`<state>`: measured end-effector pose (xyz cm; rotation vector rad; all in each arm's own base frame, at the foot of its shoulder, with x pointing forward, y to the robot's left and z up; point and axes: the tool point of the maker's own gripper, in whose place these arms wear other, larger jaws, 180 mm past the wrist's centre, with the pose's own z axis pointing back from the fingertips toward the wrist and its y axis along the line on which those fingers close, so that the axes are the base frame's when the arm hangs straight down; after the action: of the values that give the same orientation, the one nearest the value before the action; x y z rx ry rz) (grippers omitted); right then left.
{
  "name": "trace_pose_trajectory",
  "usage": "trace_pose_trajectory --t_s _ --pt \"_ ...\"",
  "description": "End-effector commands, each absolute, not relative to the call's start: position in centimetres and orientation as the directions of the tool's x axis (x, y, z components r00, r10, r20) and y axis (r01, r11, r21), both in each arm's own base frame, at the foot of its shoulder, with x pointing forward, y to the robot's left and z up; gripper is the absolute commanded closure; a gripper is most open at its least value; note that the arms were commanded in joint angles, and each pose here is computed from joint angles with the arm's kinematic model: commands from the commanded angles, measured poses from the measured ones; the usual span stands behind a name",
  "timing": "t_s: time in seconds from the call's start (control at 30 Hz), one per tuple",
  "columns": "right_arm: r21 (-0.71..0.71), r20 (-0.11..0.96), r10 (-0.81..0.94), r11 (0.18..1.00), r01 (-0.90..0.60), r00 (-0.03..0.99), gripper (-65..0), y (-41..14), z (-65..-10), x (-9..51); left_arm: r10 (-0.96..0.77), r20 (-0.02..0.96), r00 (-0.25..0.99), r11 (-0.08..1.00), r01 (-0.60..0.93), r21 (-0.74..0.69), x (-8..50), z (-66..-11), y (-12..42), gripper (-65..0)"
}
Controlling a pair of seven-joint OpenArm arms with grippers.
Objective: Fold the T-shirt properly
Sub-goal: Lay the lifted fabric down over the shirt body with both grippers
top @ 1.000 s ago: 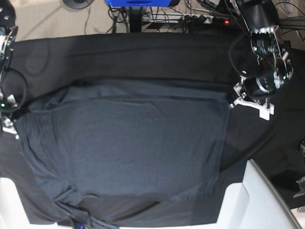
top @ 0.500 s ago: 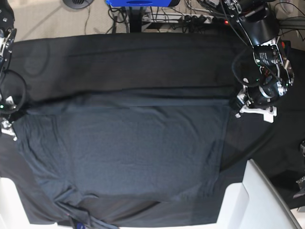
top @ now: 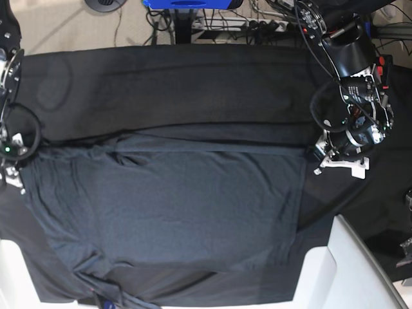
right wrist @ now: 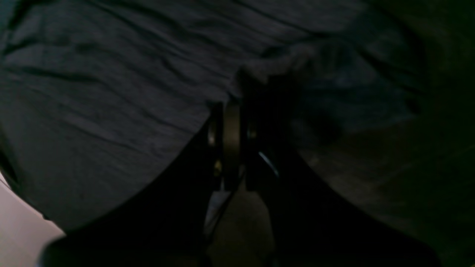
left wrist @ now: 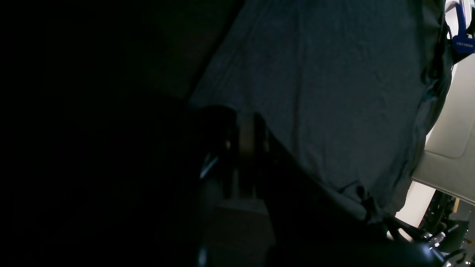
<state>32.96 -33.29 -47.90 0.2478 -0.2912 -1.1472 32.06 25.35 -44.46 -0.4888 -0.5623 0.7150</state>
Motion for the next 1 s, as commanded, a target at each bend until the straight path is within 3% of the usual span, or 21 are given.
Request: trace_pose_trajectory --t_s 0.0,0.3,0.53,0.77,0.97 --pt "0.366 0.145 -0.921 0.39 0.845 0.362 -0.3 -34.8 -46.1 34.4 0.716 0.354 0.601 0.666 -0.439 -0.603 33.4 -42.8 26.1 0.0" --pt "0.368 0.145 -0.913 0.409 0.835 0.382 -0.2 -34.3 -46.0 34.8 0.716 0.36 0.598 0.665 -0.427 -0.612 34.2 -42.4 25.9 0.0" --pt "0.323 0.174 -0.863 0.506 0.8 0.475 -0.2 -32.9 -46.1 35.5 0.715 0.364 0.598 0.668 -0.427 -0.61 34.2 -42.3 26.0 0.0" --pt "0.32 0.183 -0.86 0.51 0.798 0.476 -0.2 -33.1 -46.0 35.6 0.654 0.4 0.642 0.741 -0.436 -0.511 34.5 -43.0 25.9 0.0" --pt "0.319 0.185 -0.86 0.51 0.799 0.475 -0.9 -33.2 -46.0 35.6 0.645 0.4 0.651 0.744 -0.416 -0.523 35.6 -42.7 24.5 0.0"
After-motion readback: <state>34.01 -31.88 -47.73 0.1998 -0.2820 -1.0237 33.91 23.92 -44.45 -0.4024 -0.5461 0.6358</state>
